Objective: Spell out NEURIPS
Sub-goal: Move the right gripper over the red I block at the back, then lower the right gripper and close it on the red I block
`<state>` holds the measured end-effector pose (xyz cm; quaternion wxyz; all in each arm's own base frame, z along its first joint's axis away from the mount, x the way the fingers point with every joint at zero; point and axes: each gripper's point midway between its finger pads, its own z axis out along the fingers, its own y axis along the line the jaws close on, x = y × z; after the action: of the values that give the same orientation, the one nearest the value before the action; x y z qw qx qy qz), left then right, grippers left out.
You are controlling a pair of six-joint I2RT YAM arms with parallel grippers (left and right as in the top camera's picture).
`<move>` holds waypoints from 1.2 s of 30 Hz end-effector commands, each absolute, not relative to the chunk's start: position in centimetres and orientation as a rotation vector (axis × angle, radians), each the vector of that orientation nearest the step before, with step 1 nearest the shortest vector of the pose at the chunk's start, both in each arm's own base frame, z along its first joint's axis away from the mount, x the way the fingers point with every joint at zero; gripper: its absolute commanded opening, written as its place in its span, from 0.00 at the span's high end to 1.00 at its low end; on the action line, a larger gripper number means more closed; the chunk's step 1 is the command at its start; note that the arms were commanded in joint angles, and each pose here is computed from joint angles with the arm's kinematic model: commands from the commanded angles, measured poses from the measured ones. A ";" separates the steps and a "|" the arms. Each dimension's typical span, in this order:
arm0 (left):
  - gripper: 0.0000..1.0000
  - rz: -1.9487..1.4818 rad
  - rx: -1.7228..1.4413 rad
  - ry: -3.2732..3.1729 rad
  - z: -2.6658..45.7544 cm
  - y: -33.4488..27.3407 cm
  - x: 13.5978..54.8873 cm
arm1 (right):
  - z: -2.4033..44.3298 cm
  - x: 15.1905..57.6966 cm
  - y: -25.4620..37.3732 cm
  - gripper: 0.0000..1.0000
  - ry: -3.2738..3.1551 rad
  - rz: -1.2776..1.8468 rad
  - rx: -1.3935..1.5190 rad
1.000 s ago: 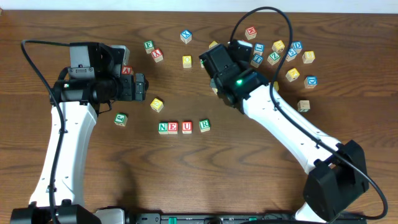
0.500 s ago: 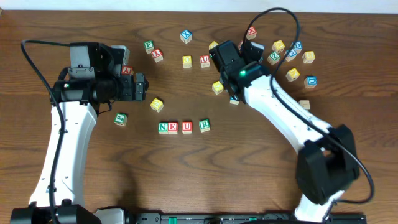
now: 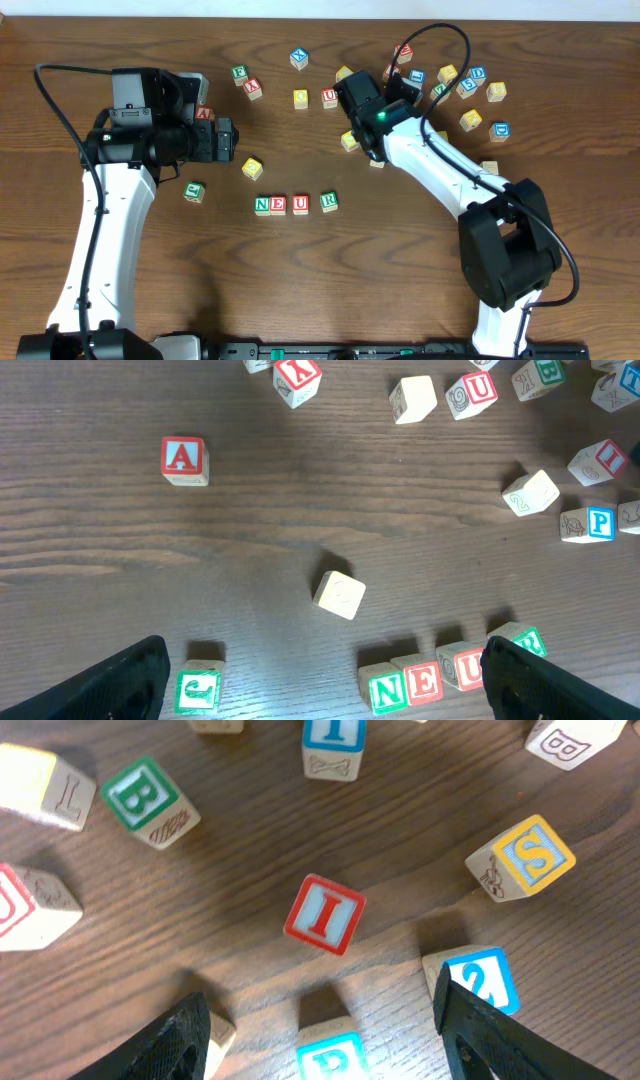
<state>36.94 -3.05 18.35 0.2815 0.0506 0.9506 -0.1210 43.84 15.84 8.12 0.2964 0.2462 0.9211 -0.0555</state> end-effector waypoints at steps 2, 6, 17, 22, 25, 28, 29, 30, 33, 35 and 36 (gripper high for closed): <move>0.02 -0.329 0.167 2.519 19.2 -3.2 37.4 | 8.3 44.8 14.4 0.32 2.392 -0.132 0.791; 0.02 -0.329 0.167 2.519 19.2 -3.2 37.4 | 8.4 45.1 14.0 0.32 2.365 -0.108 0.859; 0.02 -0.329 0.167 2.520 19.2 -3.2 37.4 | 7.6 47.5 15.8 0.31 2.323 0.038 0.890; 0.02 -0.329 0.167 2.520 19.2 -3.2 37.4 | 5.1 48.5 16.2 0.31 2.389 0.021 0.905; 0.02 -0.329 0.167 2.520 19.2 -3.2 37.4 | 4.7 49.0 16.3 0.31 2.418 -0.019 0.907; 0.02 -0.329 0.167 2.520 19.2 -3.2 37.4 | 5.1 49.3 16.2 0.31 2.422 -0.053 0.907; 0.02 -0.329 0.167 2.519 19.2 -3.2 37.4 | 5.2 49.4 16.2 0.31 2.421 -0.052 0.907; 0.02 -0.329 0.167 2.519 19.2 -3.2 37.4 | 5.3 49.4 16.2 0.31 2.421 -0.050 0.907; 0.02 -0.329 0.167 2.519 19.2 -3.2 37.4 | 5.2 49.3 16.2 0.32 2.423 -0.055 0.908; 0.02 -0.329 0.167 2.519 19.2 -3.2 37.4 | 5.1 49.1 16.1 0.32 2.429 -0.063 0.908; 0.02 -0.329 0.167 2.519 19.2 -3.2 37.4 | 5.1 49.1 16.1 0.32 2.431 -0.066 0.908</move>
<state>36.94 -3.05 18.35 0.2815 0.0506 0.9506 -0.1210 48.84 16.39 5.21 0.2682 0.3271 0.9059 -0.0206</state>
